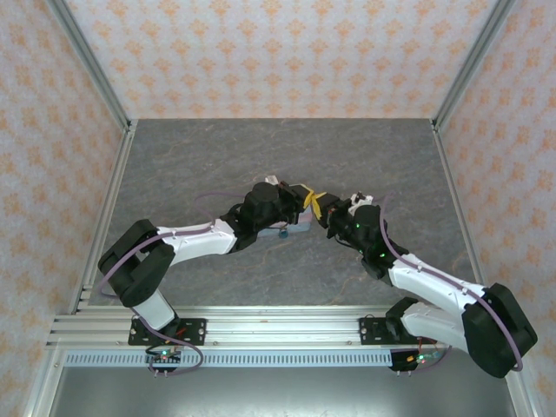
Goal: Unlock the padlock with the key
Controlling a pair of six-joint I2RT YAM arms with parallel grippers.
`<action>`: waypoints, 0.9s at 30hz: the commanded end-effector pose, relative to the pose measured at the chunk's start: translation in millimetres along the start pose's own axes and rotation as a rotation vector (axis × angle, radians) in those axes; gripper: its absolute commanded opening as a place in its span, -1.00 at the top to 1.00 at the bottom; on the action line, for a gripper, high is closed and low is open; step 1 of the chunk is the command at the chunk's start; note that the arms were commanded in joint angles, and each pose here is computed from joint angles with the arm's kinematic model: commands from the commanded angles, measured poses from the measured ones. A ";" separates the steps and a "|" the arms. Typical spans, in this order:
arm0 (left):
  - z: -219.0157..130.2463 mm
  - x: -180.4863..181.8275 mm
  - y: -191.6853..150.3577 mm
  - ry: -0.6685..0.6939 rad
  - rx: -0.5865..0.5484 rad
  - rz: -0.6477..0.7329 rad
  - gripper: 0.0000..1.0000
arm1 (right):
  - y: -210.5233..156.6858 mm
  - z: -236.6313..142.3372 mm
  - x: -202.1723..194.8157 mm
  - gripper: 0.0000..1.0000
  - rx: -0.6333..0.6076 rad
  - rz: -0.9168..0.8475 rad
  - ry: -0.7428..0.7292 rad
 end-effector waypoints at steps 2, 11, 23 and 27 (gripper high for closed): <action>-7.9 -3.4 2.1 0.027 -0.029 0.097 1.00 | 8.6 -17.7 15.6 0.08 -0.043 -0.044 0.037; -24.9 -20.5 10.9 0.079 -0.015 0.437 1.00 | 25.5 -37.3 12.0 0.02 -0.056 -0.151 -0.012; -40.5 -55.0 12.1 -0.010 -0.074 0.778 1.00 | 23.1 -12.1 19.5 -0.09 0.019 0.017 0.109; -41.1 -56.3 17.2 -0.060 -0.148 0.751 1.00 | 5.9 -9.0 28.8 -0.32 0.021 0.072 0.142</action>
Point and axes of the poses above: each hand's point on the last joint's axis, 136 mm out from that joint toward the fingers, its own z axis out along the fingers, its own x axis along the line the jaws close on, y = z × x, the point moved 8 cm from there along -z, back along the fingers
